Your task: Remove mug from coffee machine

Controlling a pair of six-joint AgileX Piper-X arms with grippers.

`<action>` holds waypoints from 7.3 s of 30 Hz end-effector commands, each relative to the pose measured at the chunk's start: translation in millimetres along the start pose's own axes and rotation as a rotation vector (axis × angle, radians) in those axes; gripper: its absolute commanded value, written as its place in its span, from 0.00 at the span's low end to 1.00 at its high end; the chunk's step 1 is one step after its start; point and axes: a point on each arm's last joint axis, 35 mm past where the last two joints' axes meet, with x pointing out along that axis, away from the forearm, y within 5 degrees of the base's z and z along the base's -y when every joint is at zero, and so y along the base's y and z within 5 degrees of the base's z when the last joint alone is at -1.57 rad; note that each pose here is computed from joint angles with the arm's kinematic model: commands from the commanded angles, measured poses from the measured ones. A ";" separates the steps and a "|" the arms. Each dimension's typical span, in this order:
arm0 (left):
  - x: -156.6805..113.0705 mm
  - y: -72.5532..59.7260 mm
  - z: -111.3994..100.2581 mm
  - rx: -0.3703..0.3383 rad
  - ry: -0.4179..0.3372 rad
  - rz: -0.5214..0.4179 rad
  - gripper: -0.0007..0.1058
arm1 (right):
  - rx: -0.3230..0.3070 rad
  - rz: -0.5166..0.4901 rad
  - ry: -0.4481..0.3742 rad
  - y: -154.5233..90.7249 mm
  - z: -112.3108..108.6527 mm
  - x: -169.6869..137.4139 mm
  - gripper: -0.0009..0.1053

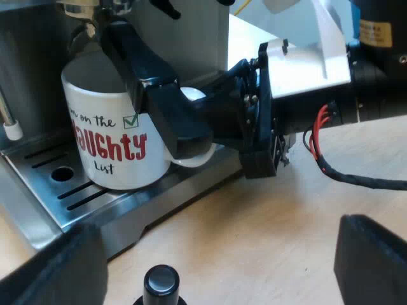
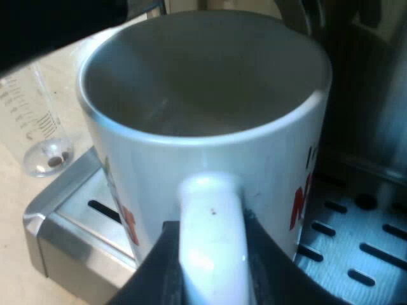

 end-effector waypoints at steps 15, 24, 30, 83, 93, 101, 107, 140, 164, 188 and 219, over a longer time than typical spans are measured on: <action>4.9 -15.2 -1.3 0.035 0.034 -0.131 0.82 | -0.021 -0.035 0.035 -4.2 -7.7 -48.3 0.01; 2.5 -20.8 7.2 0.054 0.016 -0.151 0.82 | -0.009 -0.063 0.011 -10.5 -1.5 -72.0 0.01; -2.7 -26.1 20.7 0.074 -0.019 -0.158 0.82 | -0.006 -0.065 -0.001 -13.2 4.3 -81.1 0.01; 4.3 -56.1 13.0 0.164 0.023 -0.245 0.82 | 0.121 -0.512 0.024 -40.2 -52.8 -200.1 0.01; 4.2 -56.5 14.4 0.163 0.011 -0.248 0.82 | 0.134 -0.616 0.070 -63.0 -65.4 -194.7 0.01; 4.2 -56.5 14.4 0.158 0.011 -0.248 0.82 | 0.162 -0.646 0.060 -81.4 -70.0 -185.6 0.01; 4.2 -56.5 14.2 0.158 0.013 -0.247 0.82 | 0.174 -0.608 0.049 -90.6 -81.3 -176.9 0.01; 4.3 -56.0 12.8 0.154 0.026 -0.244 0.82 | 0.201 -0.673 0.019 -110.0 -120.8 -105.8 0.01; 4.3 -55.9 12.9 0.154 0.025 -0.240 0.82 | 0.198 -0.630 0.111 -104.0 -150.5 -86.5 0.01; 4.3 -55.9 12.9 0.154 0.025 -0.240 0.82 | 0.201 -0.564 0.196 -98.7 -160.2 -85.4 0.44; 4.4 -55.6 13.0 0.128 0.026 -0.230 0.82 | 0.241 -0.341 0.441 -87.1 -124.2 -156.8 0.44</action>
